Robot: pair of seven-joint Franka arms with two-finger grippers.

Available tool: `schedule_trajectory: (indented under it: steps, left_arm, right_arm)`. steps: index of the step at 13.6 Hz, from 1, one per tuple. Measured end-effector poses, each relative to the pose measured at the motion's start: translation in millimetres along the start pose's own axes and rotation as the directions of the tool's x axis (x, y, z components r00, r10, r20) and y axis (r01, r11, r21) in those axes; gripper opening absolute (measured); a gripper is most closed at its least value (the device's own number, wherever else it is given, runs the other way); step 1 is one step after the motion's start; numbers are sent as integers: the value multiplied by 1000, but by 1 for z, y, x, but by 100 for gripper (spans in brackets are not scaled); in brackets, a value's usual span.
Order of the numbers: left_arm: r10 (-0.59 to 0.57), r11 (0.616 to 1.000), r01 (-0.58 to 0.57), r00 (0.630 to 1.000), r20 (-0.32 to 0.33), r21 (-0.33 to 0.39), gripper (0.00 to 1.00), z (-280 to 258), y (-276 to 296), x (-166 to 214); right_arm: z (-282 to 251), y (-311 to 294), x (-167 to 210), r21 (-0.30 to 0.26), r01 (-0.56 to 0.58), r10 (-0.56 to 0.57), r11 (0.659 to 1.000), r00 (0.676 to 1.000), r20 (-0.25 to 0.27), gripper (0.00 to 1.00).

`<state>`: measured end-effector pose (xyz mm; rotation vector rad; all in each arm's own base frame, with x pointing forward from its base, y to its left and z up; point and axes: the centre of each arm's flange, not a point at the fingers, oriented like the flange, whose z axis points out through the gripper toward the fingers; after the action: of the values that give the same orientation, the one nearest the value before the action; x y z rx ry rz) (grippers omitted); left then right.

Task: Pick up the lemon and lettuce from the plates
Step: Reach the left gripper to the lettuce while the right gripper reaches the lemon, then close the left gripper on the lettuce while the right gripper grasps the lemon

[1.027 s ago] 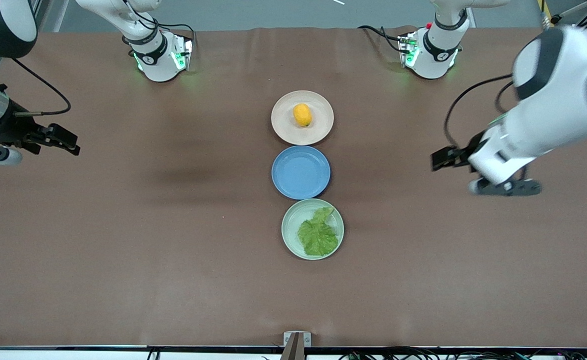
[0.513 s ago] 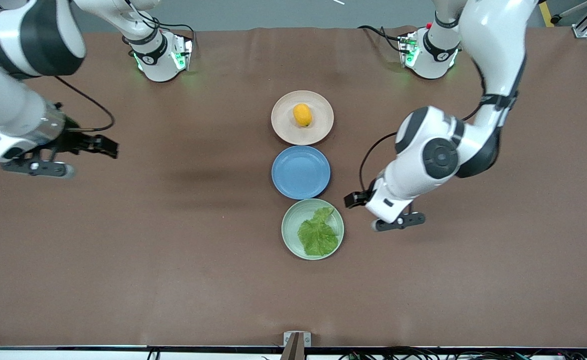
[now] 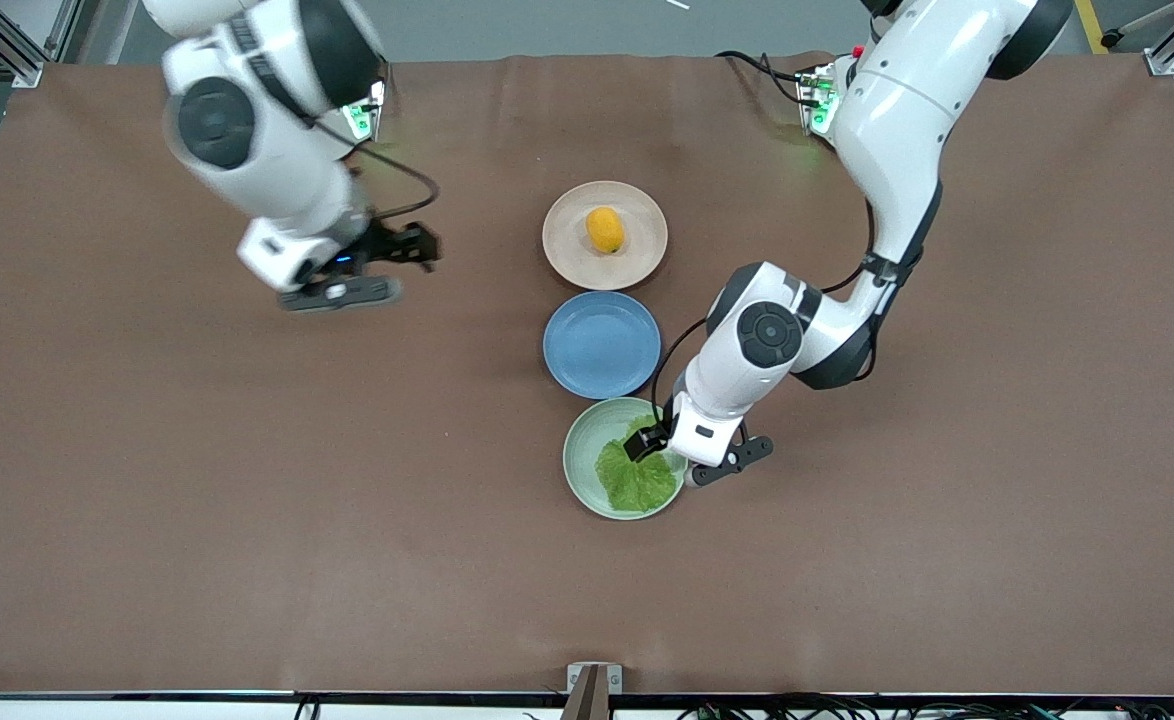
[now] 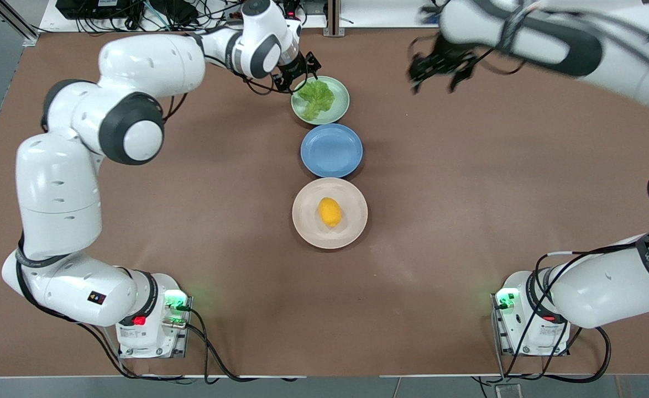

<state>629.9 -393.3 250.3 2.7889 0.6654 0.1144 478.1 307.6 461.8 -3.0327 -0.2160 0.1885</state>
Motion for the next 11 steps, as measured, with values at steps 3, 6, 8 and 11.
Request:
schedule_trajectory:
  steps: [3, 6, 8, 11]
  left_arm:
    - [-25, 1000, 26, 999, -33, 9, 100, 30, -3, -5]
    - [-69, 998, 69, 997, -44, -11, 100, 38, -1, -6]
    - [-76, 997, 75, 996, -45, -18, 97, 40, 3, -8]
    - [-93, 995, 91, 994, -55, -46, 89, 50, 4, -9]
  right_arm:
    - [68, -84, -36, 5, 51, -51, 999, 998, -45, 100]
    - [135, -152, -67, 12, 69, -68, 998, 995, -68, 100]
    - [174, -182, -83, 19, 77, -75, 997, 994, -83, 100]
    - [217, -210, -109, 1, 104, -104, 995, 992, -73, 100]
